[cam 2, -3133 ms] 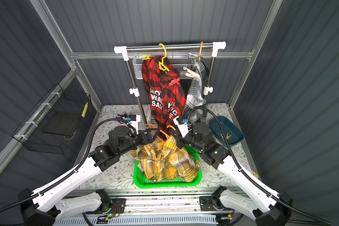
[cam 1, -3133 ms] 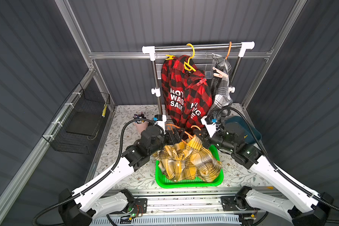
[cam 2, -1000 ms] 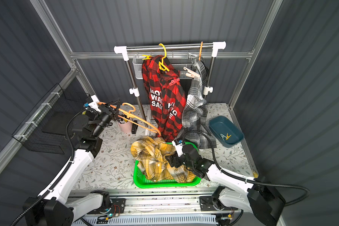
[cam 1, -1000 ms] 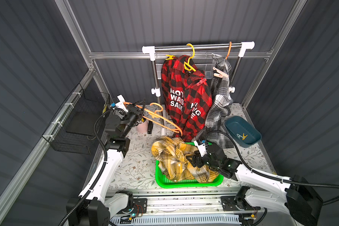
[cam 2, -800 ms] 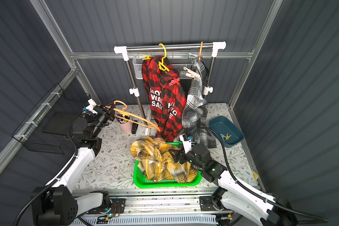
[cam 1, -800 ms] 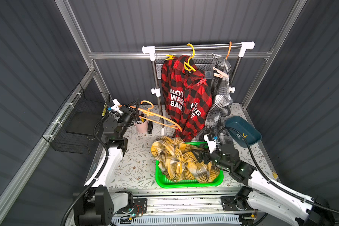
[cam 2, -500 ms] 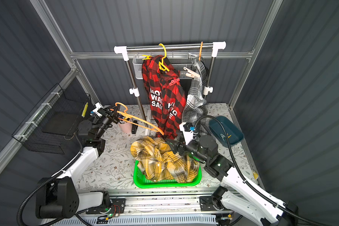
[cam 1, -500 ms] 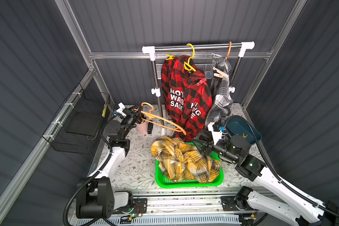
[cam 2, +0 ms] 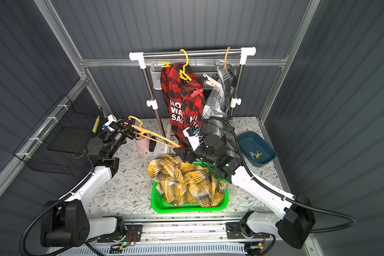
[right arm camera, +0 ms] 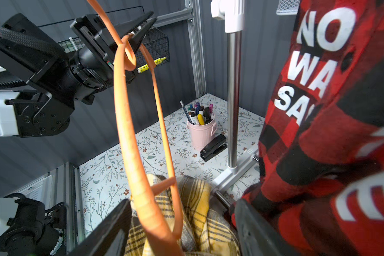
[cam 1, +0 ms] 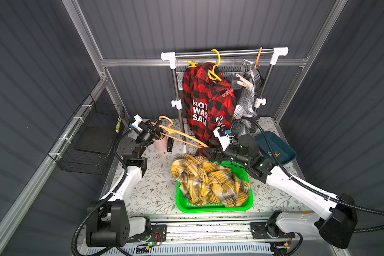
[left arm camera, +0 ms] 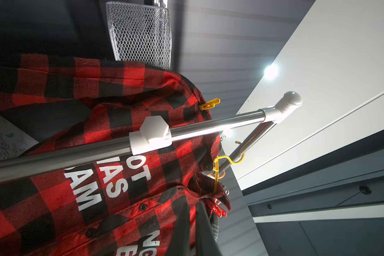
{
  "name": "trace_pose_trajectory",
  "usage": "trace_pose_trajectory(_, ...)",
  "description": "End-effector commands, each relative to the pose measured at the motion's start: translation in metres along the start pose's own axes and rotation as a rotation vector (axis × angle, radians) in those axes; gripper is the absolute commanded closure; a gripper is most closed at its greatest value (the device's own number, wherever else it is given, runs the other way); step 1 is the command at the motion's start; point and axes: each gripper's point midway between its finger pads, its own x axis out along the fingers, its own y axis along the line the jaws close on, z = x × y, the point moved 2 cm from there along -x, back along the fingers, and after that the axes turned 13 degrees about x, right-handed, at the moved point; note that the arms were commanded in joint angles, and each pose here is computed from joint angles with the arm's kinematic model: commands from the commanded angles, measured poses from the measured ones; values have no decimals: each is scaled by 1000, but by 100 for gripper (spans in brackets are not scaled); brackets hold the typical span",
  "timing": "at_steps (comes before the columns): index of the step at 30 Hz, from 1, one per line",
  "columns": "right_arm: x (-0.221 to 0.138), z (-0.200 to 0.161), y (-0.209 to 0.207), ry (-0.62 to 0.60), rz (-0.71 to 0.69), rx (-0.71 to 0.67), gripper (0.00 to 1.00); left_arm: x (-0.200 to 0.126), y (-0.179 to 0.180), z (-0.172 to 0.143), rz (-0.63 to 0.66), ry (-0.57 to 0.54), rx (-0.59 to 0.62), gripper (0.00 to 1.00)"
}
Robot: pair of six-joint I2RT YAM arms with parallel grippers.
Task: Remove the clothespins securing long-sleeve shirts to the hanger
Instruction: Place the hanger on the clothesline.
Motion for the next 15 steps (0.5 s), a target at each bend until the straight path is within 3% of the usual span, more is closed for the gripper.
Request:
trace_pose_trajectory(1, 8, 19, 17, -42, 64, -26, 28, 1, -16, -2, -58, 20, 17, 100)
trace_pose_trajectory(6, 19, 20, 30, -30, 88, -44, 40, 2, -19, -3, -73, 30, 13, 100)
trace_pose_trajectory(12, 18, 19, 36, -14, 58, -52, 78, 2, -23, -4, -104, 41, 5, 98)
trace_pose_trajectory(13, 16, 20, 36, -15, 44, -47, 86, 3, -25, -4, -110, 44, 9, 92)
trace_pose_trajectory(14, 12, 22, 36, -19, 26, -41, 95, 3, -26, -4, -116, 48, 14, 80)
trace_pose_trajectory(15, 7, 24, 36, -22, 9, -35, 100, 4, -28, -4, -123, 51, 20, 60)
